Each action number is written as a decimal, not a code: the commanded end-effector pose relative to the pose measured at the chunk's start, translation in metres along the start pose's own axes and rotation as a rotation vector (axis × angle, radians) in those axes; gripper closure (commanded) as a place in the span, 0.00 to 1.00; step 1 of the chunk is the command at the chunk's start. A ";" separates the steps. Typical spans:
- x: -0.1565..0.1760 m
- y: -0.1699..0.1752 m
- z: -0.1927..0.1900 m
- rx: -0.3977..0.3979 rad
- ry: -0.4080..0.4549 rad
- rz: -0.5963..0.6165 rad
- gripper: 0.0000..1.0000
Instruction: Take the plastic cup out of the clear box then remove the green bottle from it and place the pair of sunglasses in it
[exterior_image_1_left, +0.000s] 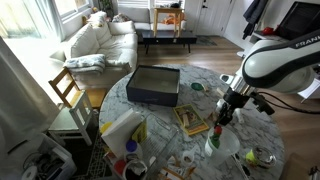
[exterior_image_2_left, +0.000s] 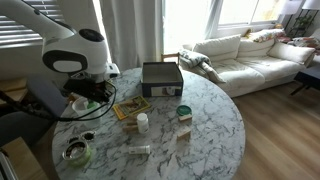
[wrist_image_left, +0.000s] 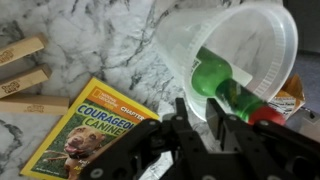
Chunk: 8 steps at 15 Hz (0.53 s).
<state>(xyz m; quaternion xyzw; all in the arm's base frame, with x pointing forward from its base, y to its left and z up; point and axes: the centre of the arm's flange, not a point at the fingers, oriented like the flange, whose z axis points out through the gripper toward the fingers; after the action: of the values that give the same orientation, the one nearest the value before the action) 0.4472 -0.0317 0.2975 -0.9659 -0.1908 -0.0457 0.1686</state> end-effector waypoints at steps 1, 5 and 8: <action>-0.010 -0.005 -0.006 -0.025 0.005 -0.012 0.41; -0.007 -0.005 -0.016 -0.037 0.020 -0.021 0.10; -0.002 -0.005 -0.027 -0.051 0.026 -0.039 0.00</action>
<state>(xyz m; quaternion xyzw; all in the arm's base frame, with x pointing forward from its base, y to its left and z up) 0.4477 -0.0346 0.3119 -0.9654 -0.1969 -0.0591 0.1602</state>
